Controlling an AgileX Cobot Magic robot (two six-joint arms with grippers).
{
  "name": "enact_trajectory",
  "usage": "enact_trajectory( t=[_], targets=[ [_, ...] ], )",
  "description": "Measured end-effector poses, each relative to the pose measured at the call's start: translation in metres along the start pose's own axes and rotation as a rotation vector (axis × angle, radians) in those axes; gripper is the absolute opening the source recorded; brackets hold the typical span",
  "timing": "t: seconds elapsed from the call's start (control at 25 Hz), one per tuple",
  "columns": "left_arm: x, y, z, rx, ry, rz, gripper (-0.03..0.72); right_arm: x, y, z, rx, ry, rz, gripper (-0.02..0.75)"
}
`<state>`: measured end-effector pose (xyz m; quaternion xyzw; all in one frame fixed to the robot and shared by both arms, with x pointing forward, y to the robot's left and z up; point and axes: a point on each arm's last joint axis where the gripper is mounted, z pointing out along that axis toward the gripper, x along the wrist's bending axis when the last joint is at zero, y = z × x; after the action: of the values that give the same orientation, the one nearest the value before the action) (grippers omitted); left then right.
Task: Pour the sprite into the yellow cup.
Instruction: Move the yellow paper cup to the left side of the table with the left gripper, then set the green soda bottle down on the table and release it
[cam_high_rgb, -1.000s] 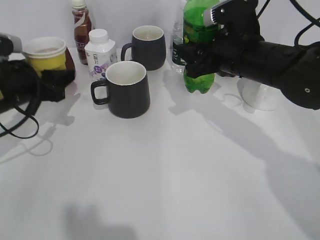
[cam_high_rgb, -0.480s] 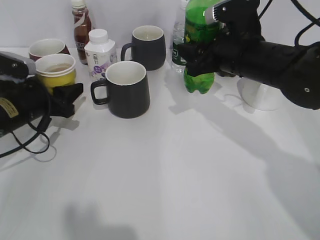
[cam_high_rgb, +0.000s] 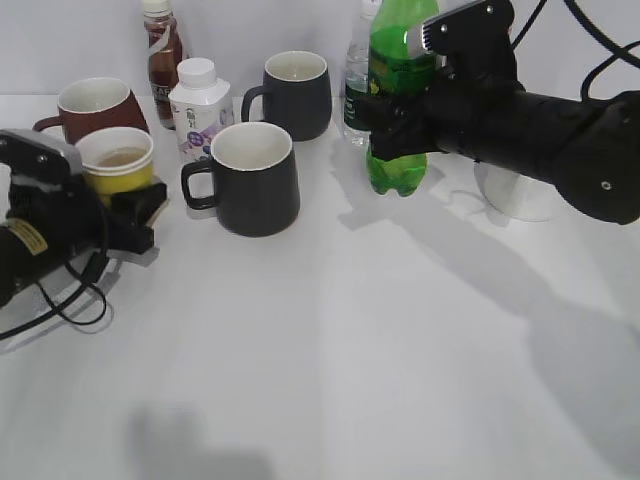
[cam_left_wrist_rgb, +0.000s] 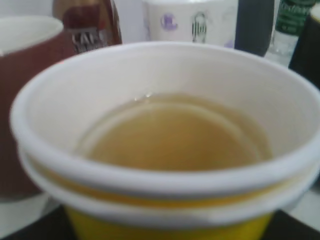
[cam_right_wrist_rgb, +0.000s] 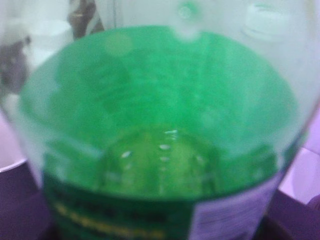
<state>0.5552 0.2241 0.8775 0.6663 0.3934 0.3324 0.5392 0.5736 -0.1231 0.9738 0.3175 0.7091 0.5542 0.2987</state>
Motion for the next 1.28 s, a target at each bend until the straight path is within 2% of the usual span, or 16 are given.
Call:
enact_trajectory(
  t=[0.24, 0.8, 1.28],
  targets=[
    [0.0, -0.006, 0.001, -0.01, -0.003, -0.002, 0.407, 0.0, 0.0, 0.0, 0.0, 0.0, 0.0, 0.448],
    [0.001, -0.007, 0.001, -0.018, 0.018, -0.015, 0.572, 0.0, -0.001, 0.0, 0.0, 0.001, 0.0, 0.448],
    [-0.008, -0.014, -0.029, 0.04, 0.034, -0.045, 0.586, 0.003, -0.028, 0.014, 0.006, 0.026, 0.024, 0.448]
  ],
)
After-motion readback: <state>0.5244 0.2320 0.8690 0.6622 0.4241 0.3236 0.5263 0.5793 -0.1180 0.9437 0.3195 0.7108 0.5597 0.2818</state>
